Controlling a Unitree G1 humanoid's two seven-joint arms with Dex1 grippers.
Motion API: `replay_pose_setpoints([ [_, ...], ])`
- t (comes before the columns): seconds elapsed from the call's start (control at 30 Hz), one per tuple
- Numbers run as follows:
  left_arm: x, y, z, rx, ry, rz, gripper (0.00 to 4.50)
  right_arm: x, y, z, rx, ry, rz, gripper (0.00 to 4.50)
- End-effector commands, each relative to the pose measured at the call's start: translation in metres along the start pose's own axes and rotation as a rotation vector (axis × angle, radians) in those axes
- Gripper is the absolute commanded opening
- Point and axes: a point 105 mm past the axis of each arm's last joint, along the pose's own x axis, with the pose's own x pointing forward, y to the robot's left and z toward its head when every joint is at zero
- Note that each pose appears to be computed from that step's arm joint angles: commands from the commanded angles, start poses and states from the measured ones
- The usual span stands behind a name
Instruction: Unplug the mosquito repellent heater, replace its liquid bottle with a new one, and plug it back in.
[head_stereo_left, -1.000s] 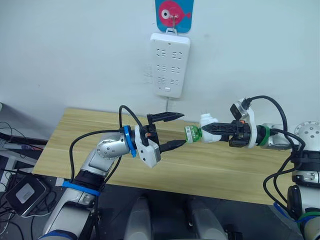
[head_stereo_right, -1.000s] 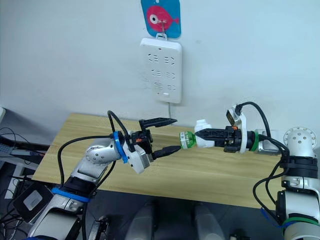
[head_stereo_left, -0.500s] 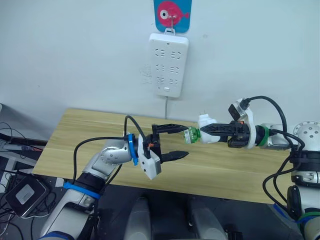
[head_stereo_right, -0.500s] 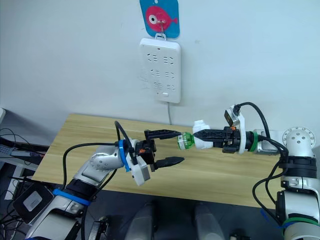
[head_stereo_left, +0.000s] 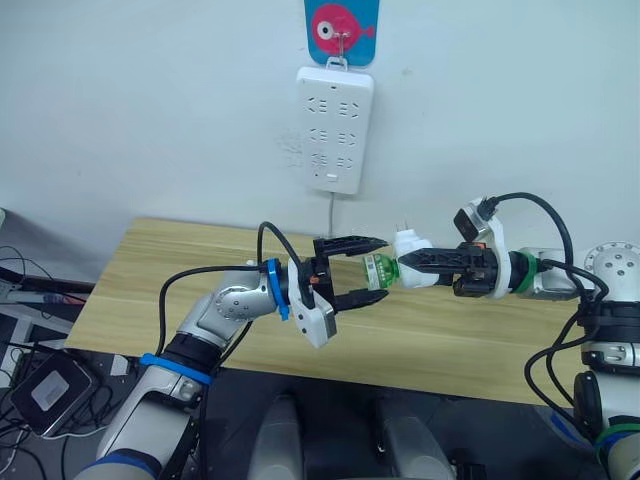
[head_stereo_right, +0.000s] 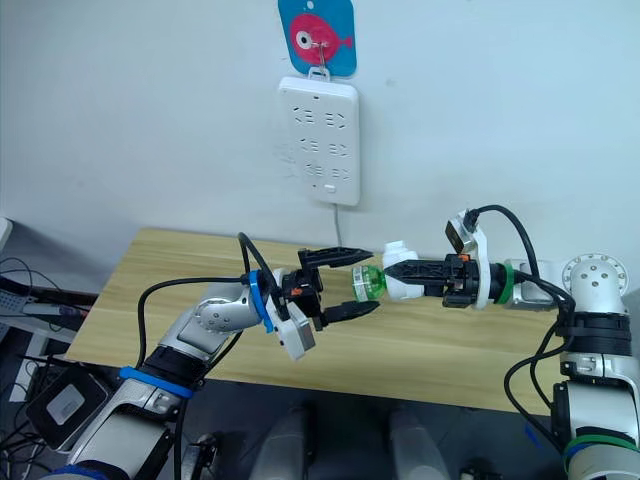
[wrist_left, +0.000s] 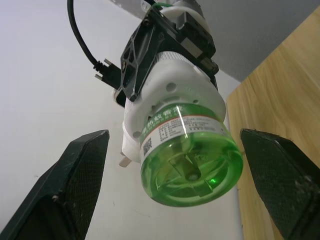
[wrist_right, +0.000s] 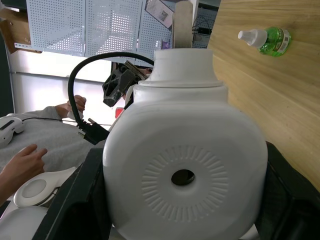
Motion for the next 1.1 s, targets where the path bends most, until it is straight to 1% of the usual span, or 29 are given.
replay_pose_setpoints([
  [0.03, 0.001, 0.006, 0.006, 0.028, -0.032, 0.027, 4.44, -0.002, 0.015, 0.003, -0.048, 0.002, 0.039, 3.00],
  [0.1, 0.000, 0.006, 0.007, 0.029, -0.042, 0.030, 4.05, -0.002, 0.015, 0.003, -0.047, 0.001, 0.038, 3.00],
  [0.17, 0.000, 0.006, 0.008, 0.031, -0.047, 0.027, 3.54, -0.002, 0.014, 0.003, -0.046, 0.001, 0.038, 3.00],
  [0.3, 0.000, 0.005, 0.008, 0.035, -0.050, 0.019, 2.28, -0.002, 0.014, 0.003, -0.045, -0.002, 0.036, 3.00],
  [0.43, 0.000, 0.007, 0.009, 0.022, -0.056, 0.028, 2.25, -0.001, 0.014, 0.003, -0.046, -0.001, 0.035, 3.00],
  [0.47, 0.001, 0.007, 0.010, -0.010, -0.061, 0.033, 2.25, -0.002, 0.013, 0.003, -0.045, -0.001, 0.034, 3.00],
  [0.5, 0.002, 0.007, 0.012, -0.087, -0.068, 0.039, 2.25, -0.002, 0.013, 0.003, -0.045, -0.001, 0.032, 3.00],
  [0.53, 0.003, 0.008, 0.013, -0.174, -0.077, 0.043, 2.25, -0.002, 0.013, 0.003, -0.045, 0.000, 0.031, 3.00],
  [0.57, 0.005, 0.009, 0.012, -0.341, -0.068, 0.051, 2.25, -0.003, 0.013, 0.002, -0.046, 0.003, 0.028, 3.00],
  [0.6, 0.005, 0.016, 0.010, -0.567, -0.058, 0.087, 2.25, -0.004, 0.014, 0.000, -0.051, 0.012, 0.022, 3.00],
  [0.63, 0.005, 0.019, 0.011, -0.760, -0.063, 0.092, 2.25, -0.005, 0.014, -0.001, -0.055, 0.021, 0.018, 3.00],
  [0.67, 0.005, 0.019, 0.014, -0.945, -0.069, 0.067, 2.25, -0.006, 0.014, -0.003, -0.060, 0.032, 0.013, 3.00],
  [0.7, 0.003, 0.021, 0.015, -1.192, -0.072, 0.054, 2.25, -0.007, 0.015, -0.005, -0.066, 0.041, 0.008, 3.00],
  [0.77, -0.003, 0.015, 0.018, -1.646, -0.056, -0.030, 2.25, -0.008, 0.015, -0.007, -0.073, 0.053, 0.003, 3.00],
  [0.8, -0.008, 0.015, 0.019, -1.885, -0.087, -0.057, 2.25, -0.007, 0.016, -0.008, -0.075, 0.058, 0.005, 3.00],
  [0.83, -0.015, 0.018, 0.018, -2.095, -0.142, -0.064, 2.25, -0.007, 0.016, -0.008, -0.077, 0.063, 0.007, 3.00],
  [0.87, -0.022, 0.022, 0.016, -2.233, -0.204, -0.066, 2.25, -0.006, 0.017, -0.008, -0.079, 0.066, 0.009, 3.00],
  [0.9, -0.026, 0.023, 0.014, -2.316, -0.238, -0.064, 2.25, -0.006, 0.017, -0.009, -0.080, 0.068, 0.011, 3.00],
  [0.93, -0.030, 0.019, 0.012, -2.368, -0.225, -0.069, 2.25, -0.006, 0.017, -0.008, -0.083, 0.067, 0.009, 3.00],
  [0.97, -0.031, 0.015, 0.012, -2.397, -0.206, -0.074, 2.25, -0.006, 0.017, -0.008, -0.084, 0.065, 0.007, 3.00],
  [1.03, -0.035, 0.012, 0.019, -2.451, -0.211, -0.119, 2.25, -0.008, 0.017, -0.006, -0.089, 0.056, -0.001, 3.00],
  [1.1, -0.038, 0.012, 0.023, -2.487, -0.225, -0.127, 2.25, -0.011, 0.016, -0.003, -0.092, 0.042, -0.012, 3.00],
])
